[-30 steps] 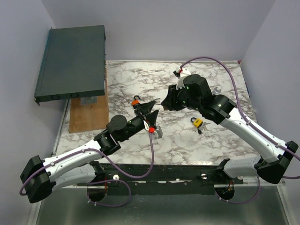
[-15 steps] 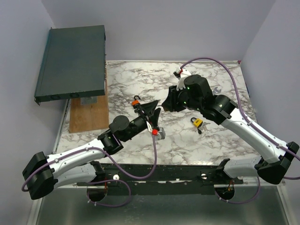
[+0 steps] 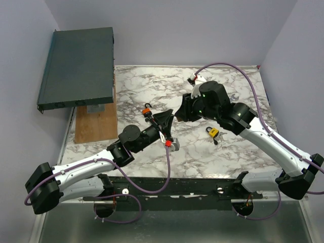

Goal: Lock with the key
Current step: Pick up the lock from the center of the board.

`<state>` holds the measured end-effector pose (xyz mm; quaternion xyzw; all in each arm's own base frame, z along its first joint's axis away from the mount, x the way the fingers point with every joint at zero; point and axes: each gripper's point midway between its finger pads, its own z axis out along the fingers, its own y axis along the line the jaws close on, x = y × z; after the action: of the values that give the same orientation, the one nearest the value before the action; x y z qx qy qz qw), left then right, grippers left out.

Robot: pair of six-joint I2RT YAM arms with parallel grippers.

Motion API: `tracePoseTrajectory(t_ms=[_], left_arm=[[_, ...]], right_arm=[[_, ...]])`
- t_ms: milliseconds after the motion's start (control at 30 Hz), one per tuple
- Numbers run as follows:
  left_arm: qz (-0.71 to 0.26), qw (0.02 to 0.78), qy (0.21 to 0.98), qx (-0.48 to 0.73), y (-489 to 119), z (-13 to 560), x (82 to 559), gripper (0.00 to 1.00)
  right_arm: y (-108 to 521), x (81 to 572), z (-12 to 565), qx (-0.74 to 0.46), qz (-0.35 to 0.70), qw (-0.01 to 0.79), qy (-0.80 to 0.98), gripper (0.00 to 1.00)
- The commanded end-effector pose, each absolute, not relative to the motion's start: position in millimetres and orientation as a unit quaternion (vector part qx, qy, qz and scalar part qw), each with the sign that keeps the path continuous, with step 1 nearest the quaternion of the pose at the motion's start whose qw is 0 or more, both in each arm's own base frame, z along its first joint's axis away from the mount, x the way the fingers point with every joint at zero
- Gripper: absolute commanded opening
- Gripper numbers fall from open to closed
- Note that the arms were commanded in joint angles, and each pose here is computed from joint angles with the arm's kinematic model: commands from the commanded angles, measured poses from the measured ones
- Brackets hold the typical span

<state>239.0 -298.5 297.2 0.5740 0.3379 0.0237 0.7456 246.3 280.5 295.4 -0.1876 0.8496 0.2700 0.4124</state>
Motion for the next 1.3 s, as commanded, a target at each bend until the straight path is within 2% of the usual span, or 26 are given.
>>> tracePoseTrajectory(t_ms=[0, 100, 433, 733, 767, 900, 1033, 1267], left_arm=[[0.022, 0.751, 0.333, 0.570, -302.2, 301.5, 237.1, 0.24], [0.018, 0.748, 0.338, 0.571, -303.0, 298.4, 237.0, 0.22], [0.003, 0.741, 0.353, 0.571, -302.8, 294.6, 234.9, 0.00], [-0.059, 0.739, 0.402, 0.538, -303.1, 305.0, 230.9, 0.00], [-0.073, 0.736, 0.413, 0.532, -302.7, 306.0, 229.6, 0.00], [-0.132, 0.727, 0.451, 0.501, -300.5, 317.3, 221.5, 0.00], [-0.199, 0.705, 0.495, 0.467, -291.8, 330.0, 212.7, 0.00], [-0.305, 0.635, 0.566, 0.427, -266.5, 356.8, 190.6, 0.00]], right_arm=[[280.8, 237.2, 312.7, -0.195, 0.294, 0.419, 0.837, 0.15], [280.7, 236.9, 312.5, -0.195, 0.294, 0.418, 0.837, 0.15], [278.7, 236.2, 316.2, -0.193, 0.295, 0.424, 0.835, 0.15], [278.2, 237.1, 320.2, -0.190, 0.296, 0.431, 0.831, 0.16], [277.6, 237.2, 321.7, -0.190, 0.297, 0.434, 0.829, 0.19], [269.4, 240.0, 340.4, -0.182, 0.299, 0.474, 0.808, 0.46], [268.2, 229.8, 372.4, -0.204, 0.333, 0.516, 0.762, 0.67], [281.8, 190.9, 416.6, -0.286, 0.421, 0.533, 0.676, 0.74]])
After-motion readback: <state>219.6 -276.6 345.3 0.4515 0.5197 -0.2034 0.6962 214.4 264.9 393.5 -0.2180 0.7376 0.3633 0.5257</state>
